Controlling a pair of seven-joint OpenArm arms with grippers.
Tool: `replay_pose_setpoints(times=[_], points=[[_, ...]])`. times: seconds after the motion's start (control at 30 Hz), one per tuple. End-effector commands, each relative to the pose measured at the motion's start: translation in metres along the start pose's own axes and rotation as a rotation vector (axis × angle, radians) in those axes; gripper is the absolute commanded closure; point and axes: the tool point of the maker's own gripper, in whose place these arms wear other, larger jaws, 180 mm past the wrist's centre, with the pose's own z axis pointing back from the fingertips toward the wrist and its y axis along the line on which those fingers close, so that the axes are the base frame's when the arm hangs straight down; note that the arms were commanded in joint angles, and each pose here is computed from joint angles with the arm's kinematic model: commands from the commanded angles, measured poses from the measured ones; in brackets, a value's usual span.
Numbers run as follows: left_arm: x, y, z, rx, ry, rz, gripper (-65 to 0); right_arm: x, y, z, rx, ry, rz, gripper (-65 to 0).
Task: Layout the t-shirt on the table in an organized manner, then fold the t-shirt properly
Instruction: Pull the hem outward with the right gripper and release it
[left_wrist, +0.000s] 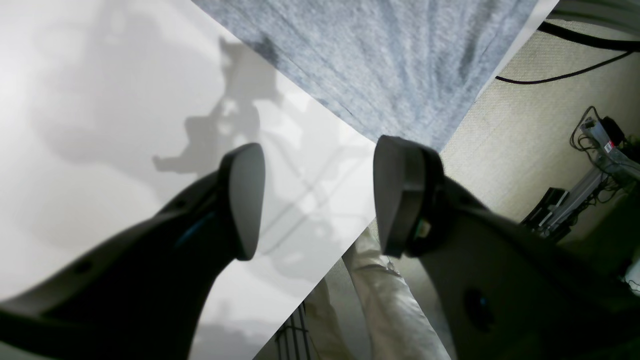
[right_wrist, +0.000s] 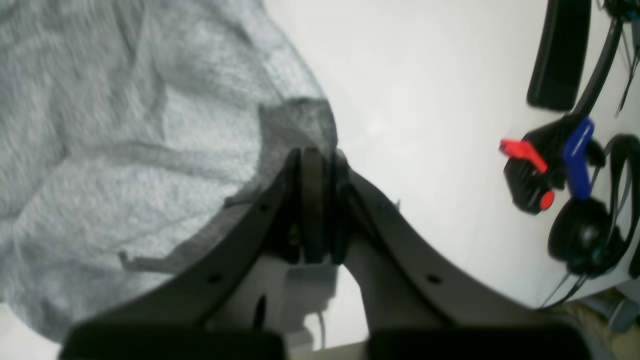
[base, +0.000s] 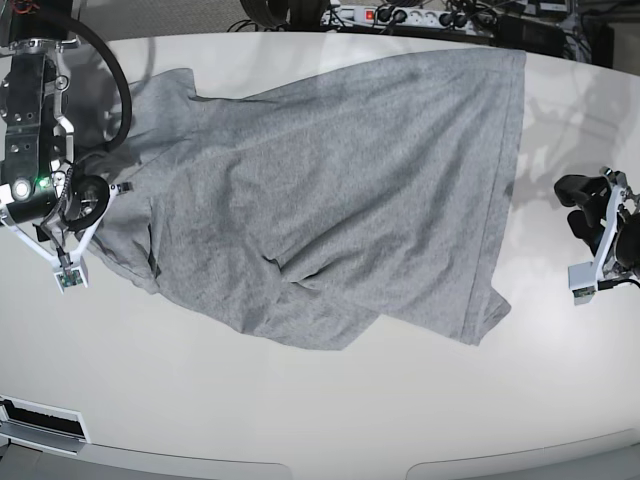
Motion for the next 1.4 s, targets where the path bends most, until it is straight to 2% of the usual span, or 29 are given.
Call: replay_pose_setpoints(times=[0.0, 0.2, 0.43, 0.47, 0.5, 0.6, 0.63, 0.67, 0.8, 1.1, 1.13, 1.2, 1.37], points=[[0.004, 0.007, 0.013, 0.028, -0.027, 0.005, -35.6, 0.005, -0.009, 0.004, -0.029, -0.021, -0.002, 0.0], [0.004, 0.007, 0.013, 0.028, -0.027, 0.005, -35.6, -0.025, -0.001, 0.001, -0.022, 0.050, 0.003, 0.0], [0.004, 0.007, 0.013, 0.028, -0.027, 0.005, -35.6, -0.050, -0.007, 0.000, -0.084, 0.115, 0.011, 0.0], [0.004, 0.007, 0.013, 0.028, -0.028, 0.005, -35.6, -0.053, -0.006, 0.000, -0.083, 0.124, 0.011, -1.8], [0.004, 0.007, 0.013, 0.028, -0.027, 0.005, -35.6, -0.054, -0.006, 0.000, -0.082, 0.127, 0.012, -6.4], [0.004, 0.007, 0.013, 0.028, -0.027, 0.005, -35.6, -0.056, -0.012, 0.000, -0.115, 0.130, 0.006, -26.7], [0.004, 0.007, 0.013, 0.028, -0.027, 0.005, -35.6, -0.056, -0.016, 0.001, -0.137, 0.132, 0.007, -32.1], [0.004, 0.007, 0.013, 0.028, -0.027, 0.005, -35.6, -0.053, -0.021, 0.002, -0.167, 0.122, 0.005, -34.8], [0.004, 0.007, 0.013, 0.028, -0.028, 0.005, -35.6, -0.035, -0.033, 0.004, -0.208, 0.080, -0.010, -34.8], [0.004, 0.007, 0.013, 0.028, -0.028, 0.005, -35.6, 0.017, -0.045, 0.012, -0.211, -0.065, -0.047, -34.7], [0.004, 0.007, 0.013, 0.028, -0.028, 0.005, -35.6, 0.025, -0.043, 0.012, -0.196, -0.091, -0.049, -34.7], [0.004, 0.007, 0.013, 0.028, -0.028, 0.005, -35.6, 0.044, -0.029, 0.013, -0.106, -0.171, -0.041, -34.7], [0.004, 0.012, 0.014, 0.055, -0.024, 0.006, -35.6, 0.097, 0.031, 0.033, 0.223, -0.478, 0.042, -34.7]])
